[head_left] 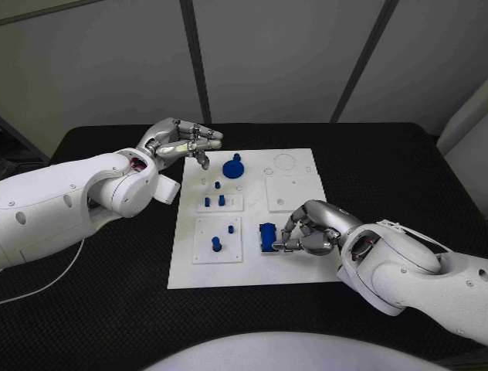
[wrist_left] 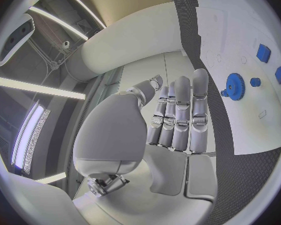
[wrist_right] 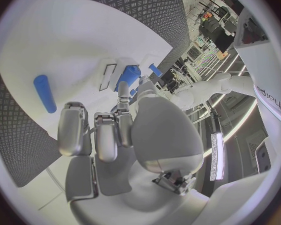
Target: Assemble the parts on the task board
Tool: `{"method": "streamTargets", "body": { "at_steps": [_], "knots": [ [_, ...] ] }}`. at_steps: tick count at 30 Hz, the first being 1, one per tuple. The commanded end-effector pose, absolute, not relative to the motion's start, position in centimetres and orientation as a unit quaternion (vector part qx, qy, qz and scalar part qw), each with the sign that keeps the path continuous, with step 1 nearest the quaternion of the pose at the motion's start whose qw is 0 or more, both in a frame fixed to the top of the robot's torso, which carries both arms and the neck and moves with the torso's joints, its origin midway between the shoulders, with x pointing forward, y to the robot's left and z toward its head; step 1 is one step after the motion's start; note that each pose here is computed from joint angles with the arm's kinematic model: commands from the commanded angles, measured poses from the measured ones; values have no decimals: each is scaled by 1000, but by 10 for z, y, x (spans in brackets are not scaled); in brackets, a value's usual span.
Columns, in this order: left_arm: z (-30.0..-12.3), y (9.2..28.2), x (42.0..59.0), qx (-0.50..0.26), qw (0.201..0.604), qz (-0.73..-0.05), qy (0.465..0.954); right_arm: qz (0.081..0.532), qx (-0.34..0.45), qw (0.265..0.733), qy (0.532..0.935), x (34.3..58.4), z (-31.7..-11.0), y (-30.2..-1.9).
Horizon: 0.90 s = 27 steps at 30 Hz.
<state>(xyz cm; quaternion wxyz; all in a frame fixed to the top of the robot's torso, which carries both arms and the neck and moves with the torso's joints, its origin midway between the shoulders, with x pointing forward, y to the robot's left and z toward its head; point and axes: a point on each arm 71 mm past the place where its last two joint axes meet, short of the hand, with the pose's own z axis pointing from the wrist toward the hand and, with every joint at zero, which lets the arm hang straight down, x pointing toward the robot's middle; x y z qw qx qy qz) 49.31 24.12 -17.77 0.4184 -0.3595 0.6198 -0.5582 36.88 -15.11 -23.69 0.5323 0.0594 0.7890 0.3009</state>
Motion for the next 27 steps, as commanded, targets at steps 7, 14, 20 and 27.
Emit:
{"method": "streamTargets", "body": {
  "at_steps": [7,14,20,27],
  "knots": [
    [-177,239,493,-356,415,-563,619,313,75,548,772,369,-232,-158],
    [-177,241,492,-356,417,-564,617,302,107,552,770,369,-230,-185],
    [-177,241,491,-356,418,-565,616,273,110,566,770,370,-225,-218],
    [-177,241,491,-356,418,-566,615,229,94,579,777,371,-225,-240]
  ]
}}
